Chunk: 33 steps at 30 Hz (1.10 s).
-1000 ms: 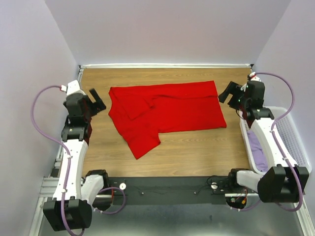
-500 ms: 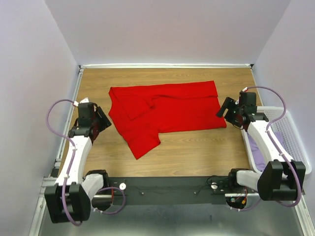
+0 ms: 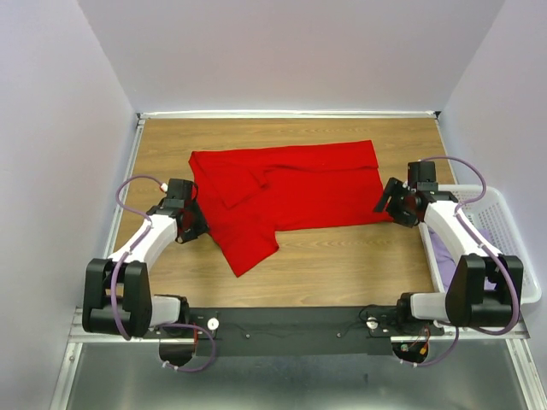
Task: Fold and stack the t-shirts
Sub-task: Fold the tshirt
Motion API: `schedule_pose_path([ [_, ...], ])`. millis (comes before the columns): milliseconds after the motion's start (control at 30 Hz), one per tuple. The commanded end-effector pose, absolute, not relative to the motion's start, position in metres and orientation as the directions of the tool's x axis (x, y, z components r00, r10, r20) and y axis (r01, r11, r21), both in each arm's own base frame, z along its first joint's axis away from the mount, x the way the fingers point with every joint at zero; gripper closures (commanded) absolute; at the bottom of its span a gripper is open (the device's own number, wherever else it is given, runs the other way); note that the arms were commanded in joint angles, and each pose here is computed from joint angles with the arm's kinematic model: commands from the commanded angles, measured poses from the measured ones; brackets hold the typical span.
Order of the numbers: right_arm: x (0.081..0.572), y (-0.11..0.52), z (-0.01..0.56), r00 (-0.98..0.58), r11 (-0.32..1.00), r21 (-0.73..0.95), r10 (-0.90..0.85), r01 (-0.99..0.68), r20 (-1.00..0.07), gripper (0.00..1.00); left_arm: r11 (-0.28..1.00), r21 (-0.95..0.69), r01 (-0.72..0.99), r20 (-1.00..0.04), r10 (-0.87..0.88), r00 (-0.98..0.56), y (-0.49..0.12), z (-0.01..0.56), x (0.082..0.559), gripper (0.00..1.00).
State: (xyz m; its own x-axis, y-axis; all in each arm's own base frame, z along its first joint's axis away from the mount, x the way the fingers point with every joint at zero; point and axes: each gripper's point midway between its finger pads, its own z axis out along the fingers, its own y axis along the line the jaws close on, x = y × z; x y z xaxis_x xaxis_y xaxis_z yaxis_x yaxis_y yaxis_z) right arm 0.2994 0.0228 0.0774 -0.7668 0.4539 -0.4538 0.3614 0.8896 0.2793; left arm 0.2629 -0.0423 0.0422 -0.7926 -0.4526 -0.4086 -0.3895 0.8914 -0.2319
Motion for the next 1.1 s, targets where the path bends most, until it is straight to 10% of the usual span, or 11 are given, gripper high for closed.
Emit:
schedule_pose_path([
  [0,0.292,0.020,0.070,-0.782,0.890,0.257,0.453,0.376,-0.428,0.25,0.883,-0.226,-0.411,-0.439,-0.469,-0.766,-0.041,0.037,0.275,0.52],
  [667,0.292,0.019,0.057,-0.800,0.890,0.233,0.455,0.392,-0.391,0.25,0.867,-0.221,-0.447,-0.436,-0.498,-0.749,-0.042,0.013,0.288,0.52],
  [967,0.291,0.009,0.049,-0.786,0.878,0.182,0.479,0.444,-0.390,0.25,0.874,-0.192,-0.447,-0.404,-0.485,-0.775,-0.041,0.002,0.277,0.98],
  [1067,0.291,0.006,0.048,-0.778,0.869,0.174,0.493,0.464,-0.390,0.25,0.874,-0.184,-0.449,-0.410,-0.483,-0.774,-0.039,0.005,0.276,1.00],
])
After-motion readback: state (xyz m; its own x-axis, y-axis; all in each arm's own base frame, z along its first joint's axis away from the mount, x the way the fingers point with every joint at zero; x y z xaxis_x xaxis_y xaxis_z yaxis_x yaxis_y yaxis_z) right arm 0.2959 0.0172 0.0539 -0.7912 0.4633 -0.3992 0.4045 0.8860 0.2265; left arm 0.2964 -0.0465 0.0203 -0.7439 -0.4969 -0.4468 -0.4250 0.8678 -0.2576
